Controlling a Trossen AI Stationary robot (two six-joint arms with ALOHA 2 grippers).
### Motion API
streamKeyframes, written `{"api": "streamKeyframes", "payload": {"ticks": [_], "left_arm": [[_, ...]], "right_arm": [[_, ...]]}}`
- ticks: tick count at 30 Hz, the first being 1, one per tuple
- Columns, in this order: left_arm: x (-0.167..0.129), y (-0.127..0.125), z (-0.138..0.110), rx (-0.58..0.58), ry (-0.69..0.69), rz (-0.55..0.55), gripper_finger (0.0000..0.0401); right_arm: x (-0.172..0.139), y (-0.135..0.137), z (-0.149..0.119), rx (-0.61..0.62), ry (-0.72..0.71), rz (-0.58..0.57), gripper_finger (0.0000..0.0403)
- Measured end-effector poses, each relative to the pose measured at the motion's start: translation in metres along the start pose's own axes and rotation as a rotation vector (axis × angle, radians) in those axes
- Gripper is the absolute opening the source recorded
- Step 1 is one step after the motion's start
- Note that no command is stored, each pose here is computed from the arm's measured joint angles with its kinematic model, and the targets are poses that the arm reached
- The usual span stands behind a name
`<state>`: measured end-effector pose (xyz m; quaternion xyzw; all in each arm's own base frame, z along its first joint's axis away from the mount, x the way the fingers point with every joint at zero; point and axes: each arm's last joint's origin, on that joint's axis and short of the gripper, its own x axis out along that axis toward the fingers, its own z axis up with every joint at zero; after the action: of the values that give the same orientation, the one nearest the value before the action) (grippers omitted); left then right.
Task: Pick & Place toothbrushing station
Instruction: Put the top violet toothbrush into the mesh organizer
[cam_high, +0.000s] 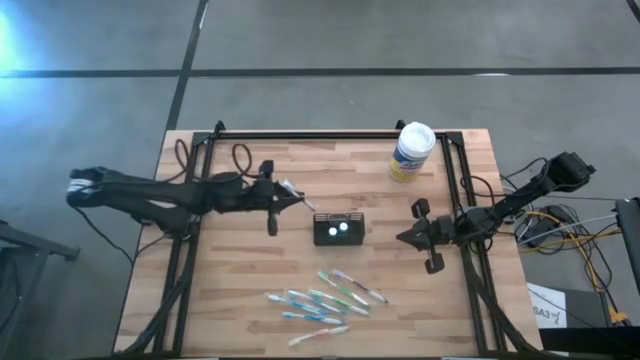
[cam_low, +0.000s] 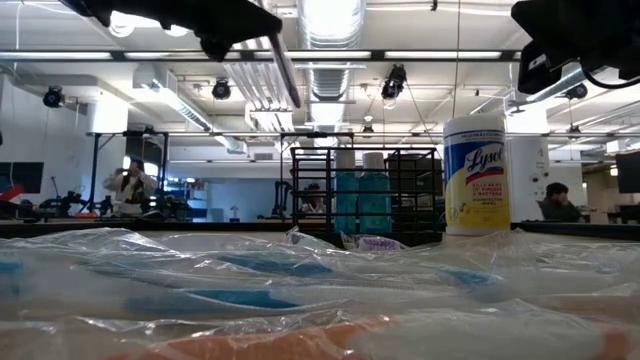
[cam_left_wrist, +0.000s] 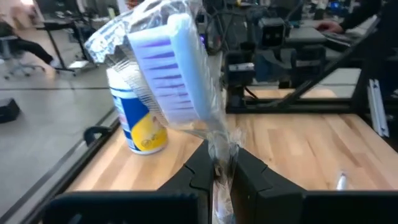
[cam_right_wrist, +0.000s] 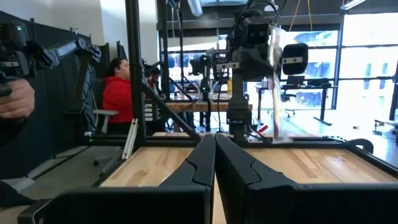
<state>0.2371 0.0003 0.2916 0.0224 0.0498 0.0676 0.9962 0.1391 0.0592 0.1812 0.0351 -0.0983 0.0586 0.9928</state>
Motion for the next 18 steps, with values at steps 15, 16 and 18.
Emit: {"api": "streamKeyframes", "payload": {"ticks": [15,16,18], "left_arm": [[0.0045,0.0002,-0.0051,-0.016,0.019,-0.066,0.0028],[0.0047,0.0006,-0.0052,-0.016,0.019,-0.067,0.0028],[0.005,0.0009,-0.0055,-0.016,0.021,-0.066,0.0028]], "right_arm": [[0.0004,-0.0006,0.0009,0.012,-0.005,-0.025,0.0008],[0.0004,-0.0006,0.0009,0.01,-0.005,-0.026,0.0008],[0.0004,-0.0006,0.0009,0.009,-0.005,-0.026,0.0008]]}}
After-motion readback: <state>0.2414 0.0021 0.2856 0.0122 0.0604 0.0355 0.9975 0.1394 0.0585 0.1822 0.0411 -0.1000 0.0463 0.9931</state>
